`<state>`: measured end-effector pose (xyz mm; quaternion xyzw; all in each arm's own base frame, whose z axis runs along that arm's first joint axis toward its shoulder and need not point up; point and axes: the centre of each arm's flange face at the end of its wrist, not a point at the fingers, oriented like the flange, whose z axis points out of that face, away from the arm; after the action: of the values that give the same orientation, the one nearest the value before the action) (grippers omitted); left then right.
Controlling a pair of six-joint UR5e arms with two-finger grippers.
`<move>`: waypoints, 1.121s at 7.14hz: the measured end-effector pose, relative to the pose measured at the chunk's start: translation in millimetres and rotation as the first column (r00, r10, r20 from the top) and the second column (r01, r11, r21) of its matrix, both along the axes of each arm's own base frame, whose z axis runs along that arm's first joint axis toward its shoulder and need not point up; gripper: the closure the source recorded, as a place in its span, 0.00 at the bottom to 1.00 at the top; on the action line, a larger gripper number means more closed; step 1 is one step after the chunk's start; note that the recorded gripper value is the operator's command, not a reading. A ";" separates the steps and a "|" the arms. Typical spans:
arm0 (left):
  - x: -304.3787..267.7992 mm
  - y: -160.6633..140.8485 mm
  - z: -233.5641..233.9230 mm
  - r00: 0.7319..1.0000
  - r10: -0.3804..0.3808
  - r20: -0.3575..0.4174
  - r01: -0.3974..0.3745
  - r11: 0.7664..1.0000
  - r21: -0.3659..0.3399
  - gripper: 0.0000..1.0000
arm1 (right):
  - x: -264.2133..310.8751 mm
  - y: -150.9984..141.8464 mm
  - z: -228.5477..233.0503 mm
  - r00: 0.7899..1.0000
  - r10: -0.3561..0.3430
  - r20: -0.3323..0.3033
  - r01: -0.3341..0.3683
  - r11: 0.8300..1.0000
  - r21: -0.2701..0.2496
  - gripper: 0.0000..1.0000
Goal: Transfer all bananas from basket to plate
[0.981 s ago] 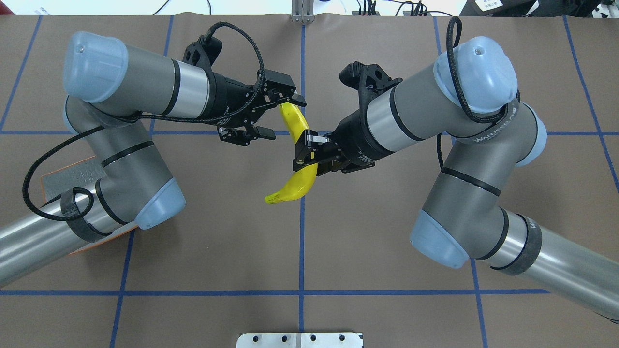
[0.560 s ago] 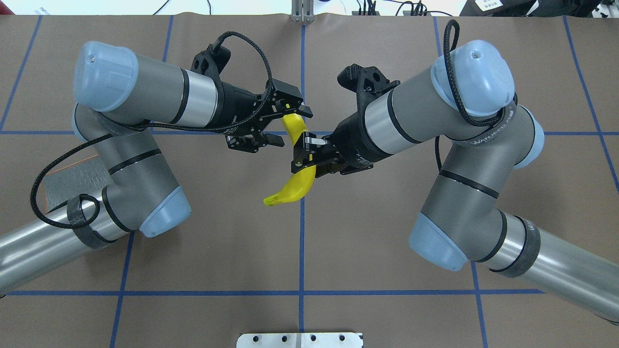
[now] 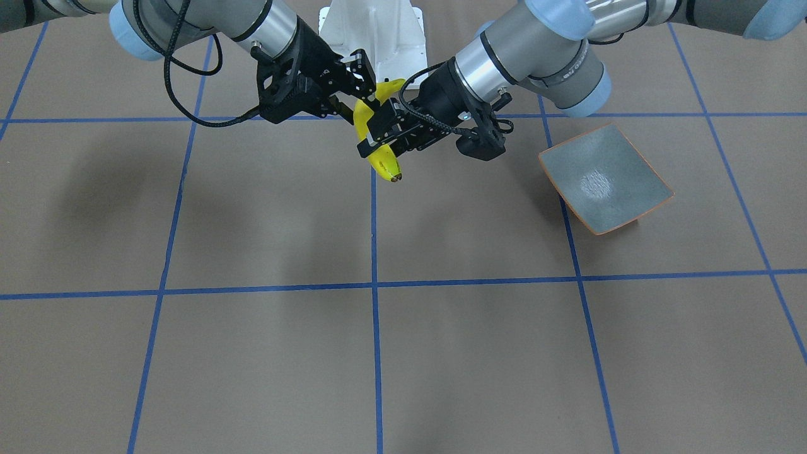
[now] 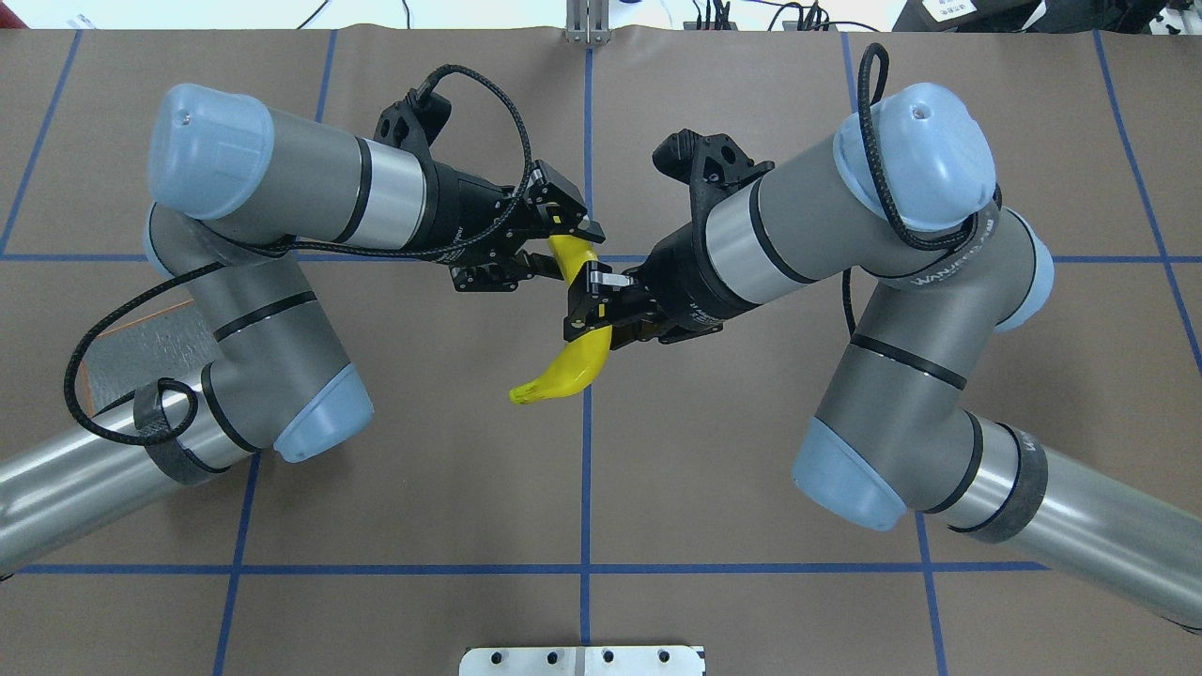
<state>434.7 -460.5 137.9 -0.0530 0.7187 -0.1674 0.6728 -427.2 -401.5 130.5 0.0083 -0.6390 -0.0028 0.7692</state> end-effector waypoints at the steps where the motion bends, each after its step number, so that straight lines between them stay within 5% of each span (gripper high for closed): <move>1: 0.3 0.2 -0.9 1.000 0.001 -0.001 -0.001 1.000 0.001 1.00 | -1.4 1.3 0.0 1.000 -0.001 0.000 0.001 1.000 0.000 1.00; 2: 0.5 0.3 -1.3 1.000 0.001 -0.001 -0.001 1.000 0.000 1.00 | -2.6 2.0 0.0 1.000 -0.001 -0.001 0.001 1.000 0.001 0.68; 3: 0.2 0.4 -1.5 1.000 0.002 -0.001 -0.002 1.000 0.000 1.00 | -3.2 2.0 0.6 1.000 0.001 0.000 -0.001 1.000 0.003 0.01; 8: 0.0 -1.5 5.9 1.000 0.001 0.018 -0.001 1.000 -0.011 1.00 | 8.7 -6.2 0.9 0.999 0.028 0.020 -0.028 0.999 -0.027 0.00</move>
<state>434.7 -462.0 143.8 -0.0553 0.7117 -0.1715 0.6790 -418.5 -407.7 131.4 0.0069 -0.6468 0.0167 0.7625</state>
